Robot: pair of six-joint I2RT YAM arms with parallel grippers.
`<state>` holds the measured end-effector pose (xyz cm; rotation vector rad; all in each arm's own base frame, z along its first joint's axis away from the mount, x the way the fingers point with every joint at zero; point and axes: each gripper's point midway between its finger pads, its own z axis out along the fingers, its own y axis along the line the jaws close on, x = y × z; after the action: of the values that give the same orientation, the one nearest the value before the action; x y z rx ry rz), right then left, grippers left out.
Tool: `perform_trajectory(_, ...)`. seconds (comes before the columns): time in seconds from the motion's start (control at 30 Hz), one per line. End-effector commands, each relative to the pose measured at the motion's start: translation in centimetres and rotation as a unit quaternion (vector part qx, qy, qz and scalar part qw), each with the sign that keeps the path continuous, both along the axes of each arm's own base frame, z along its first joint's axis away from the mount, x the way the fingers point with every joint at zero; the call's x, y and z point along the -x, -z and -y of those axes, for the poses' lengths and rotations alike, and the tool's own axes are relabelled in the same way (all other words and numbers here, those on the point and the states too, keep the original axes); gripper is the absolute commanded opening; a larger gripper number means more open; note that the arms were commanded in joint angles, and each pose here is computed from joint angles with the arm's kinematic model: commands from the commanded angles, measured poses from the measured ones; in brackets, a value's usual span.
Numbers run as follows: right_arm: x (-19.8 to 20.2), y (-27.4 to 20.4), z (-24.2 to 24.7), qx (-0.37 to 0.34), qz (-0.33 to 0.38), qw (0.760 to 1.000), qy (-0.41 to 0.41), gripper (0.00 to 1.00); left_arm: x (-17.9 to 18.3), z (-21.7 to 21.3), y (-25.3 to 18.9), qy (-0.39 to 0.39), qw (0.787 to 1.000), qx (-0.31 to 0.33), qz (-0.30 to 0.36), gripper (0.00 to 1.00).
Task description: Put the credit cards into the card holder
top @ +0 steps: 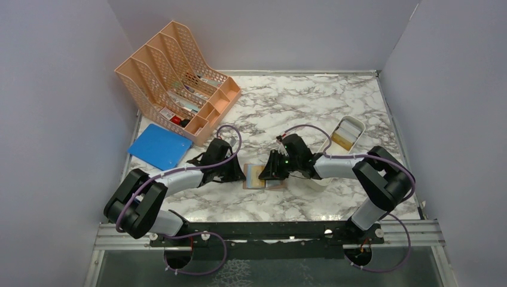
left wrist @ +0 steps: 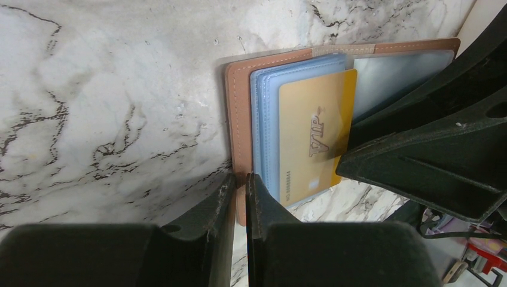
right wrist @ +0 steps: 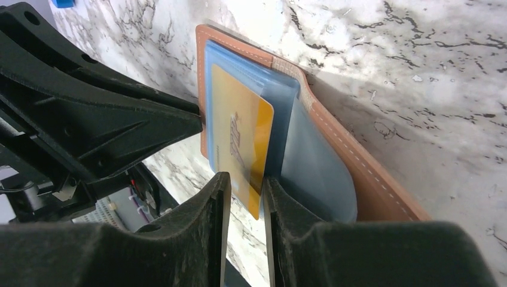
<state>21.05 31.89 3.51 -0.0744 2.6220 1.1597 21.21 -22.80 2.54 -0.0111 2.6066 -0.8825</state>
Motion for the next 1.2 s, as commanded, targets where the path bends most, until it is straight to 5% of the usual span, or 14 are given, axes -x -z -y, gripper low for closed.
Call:
perform_trajectory(0.0, 0.6, 0.1, -0.9, -0.020, -0.007, 1.000, -0.010, 0.30, -0.5, 0.9, -1.5, 0.009, 1.000, 0.018, 0.016, 0.15)
perform_trajectory(0.4, -0.1, -0.2, 0.7, 0.033, 0.017, 0.999, 0.006, 0.32, -0.4, 0.8, -1.5, 0.007, 1.000, 0.018, 0.014, 0.15)
perform_trajectory(0.9, 0.5, -0.3, -1.1, -0.013, 0.011, 1.000, -0.020, 0.28, -0.6, 1.0, -2.0, 0.006, 1.000, 0.023, 0.016, 0.16)
perform_trajectory(1.17, 0.1, -1.4, 0.7, 0.035, 0.036, 0.999, -0.010, 0.31, -0.9, 1.2, -3.5, 0.004, 0.999, 0.030, 0.027, 0.21)
